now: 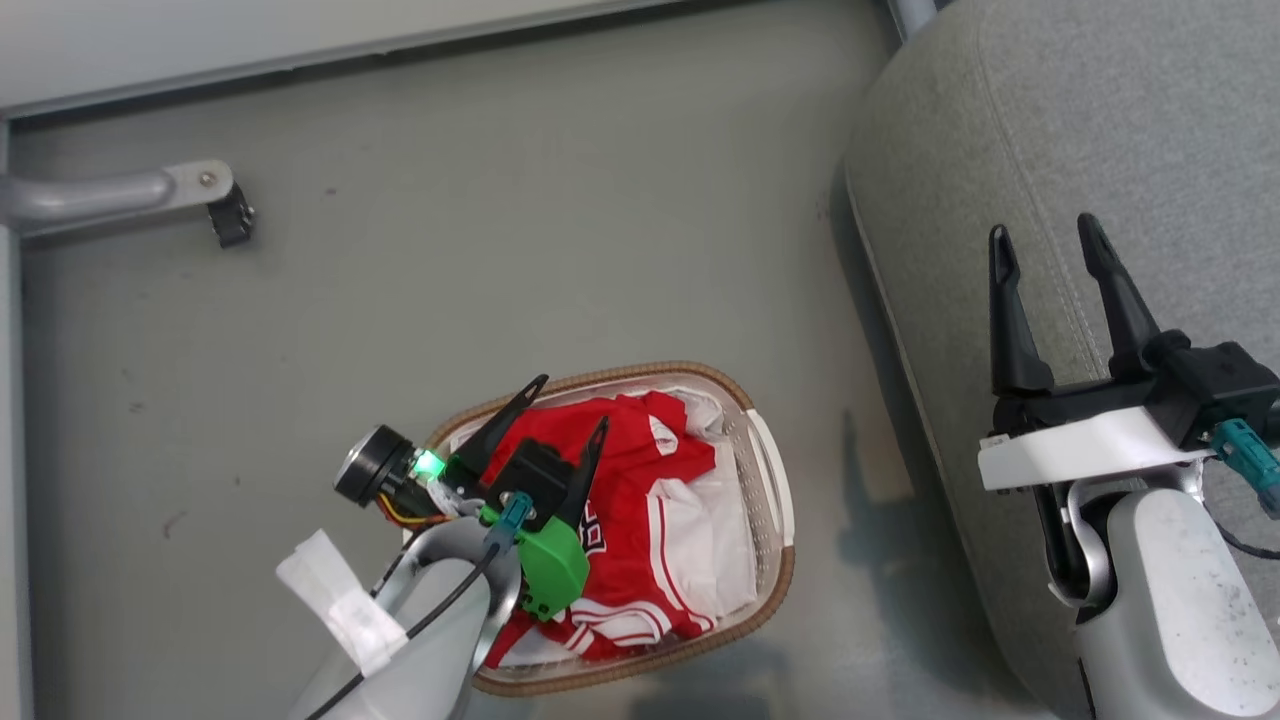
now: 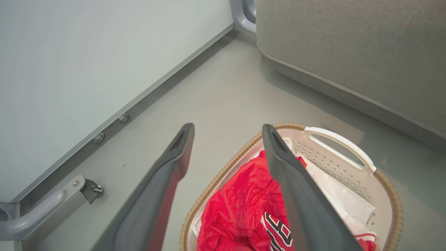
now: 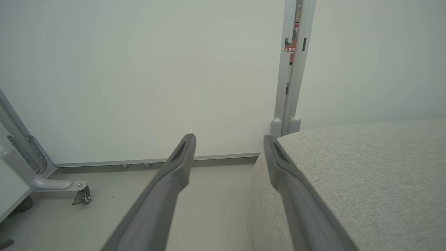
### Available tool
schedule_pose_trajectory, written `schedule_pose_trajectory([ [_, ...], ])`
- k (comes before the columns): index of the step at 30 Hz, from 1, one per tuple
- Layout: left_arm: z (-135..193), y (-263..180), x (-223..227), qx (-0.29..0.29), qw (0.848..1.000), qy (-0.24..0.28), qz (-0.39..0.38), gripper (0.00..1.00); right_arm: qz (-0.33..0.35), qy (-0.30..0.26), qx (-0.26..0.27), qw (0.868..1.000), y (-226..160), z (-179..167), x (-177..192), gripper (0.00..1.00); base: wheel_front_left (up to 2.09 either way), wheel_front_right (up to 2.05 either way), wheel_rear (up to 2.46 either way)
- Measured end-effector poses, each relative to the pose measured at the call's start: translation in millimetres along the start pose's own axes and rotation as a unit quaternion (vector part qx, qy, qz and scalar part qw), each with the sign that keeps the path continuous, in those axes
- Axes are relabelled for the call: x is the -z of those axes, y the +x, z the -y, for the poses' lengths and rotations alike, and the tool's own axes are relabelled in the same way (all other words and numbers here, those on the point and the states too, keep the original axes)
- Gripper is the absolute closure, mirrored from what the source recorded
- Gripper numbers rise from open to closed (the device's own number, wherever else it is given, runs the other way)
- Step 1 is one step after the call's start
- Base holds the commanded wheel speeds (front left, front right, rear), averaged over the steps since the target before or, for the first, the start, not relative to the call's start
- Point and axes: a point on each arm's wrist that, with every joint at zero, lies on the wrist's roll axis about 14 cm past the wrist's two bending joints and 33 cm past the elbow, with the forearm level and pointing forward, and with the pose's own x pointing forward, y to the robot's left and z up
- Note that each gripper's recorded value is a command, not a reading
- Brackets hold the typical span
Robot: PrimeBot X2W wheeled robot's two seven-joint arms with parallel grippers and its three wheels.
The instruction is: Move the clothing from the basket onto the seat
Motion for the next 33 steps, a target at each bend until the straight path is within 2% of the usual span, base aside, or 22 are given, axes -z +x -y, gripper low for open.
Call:
schedule_pose_trajectory([
  [8, 26.9, 46.4, 56.0, 0.103, 0.990, 0.052, -0.075, 0.00, -0.019, 0.009, 0.011, 1.000, 19.6, 14.8, 33.5, 0.00, 0.00, 0.00, 0.00],
  [16, 43.8, 77.3, 114.1, 0.196, 0.964, 0.124, -0.128, 0.00, -0.022, 0.013, 0.022, 0.999, 33.7, 31.3, 55.4, 0.00, 0.00, 0.00, 0.00],
  [22, 60.7, 92.7, 150.3, 0.247, 0.946, 0.142, -0.152, 0.00, -0.041, 0.009, 0.033, 0.999, 34.8, 44.9, 78.3, 0.00, 0.00, 0.00, 0.00],
  [28, 66.4, 110.8, 173.0, 0.260, 0.940, 0.147, -0.164, 0.00, -0.061, 0.003, 0.041, 0.997, 32.4, 55.1, 97.6, 0.00, 0.00, 0.00, 0.00],
  [33, 62.2, 124.1, 186.5, 0.243, 0.942, 0.145, -0.180, 0.00, -0.075, -0.003, 0.046, 0.996, 27.8, 60.8, 108.0, 0.00, 0.00, 0.00, 0.00],
])
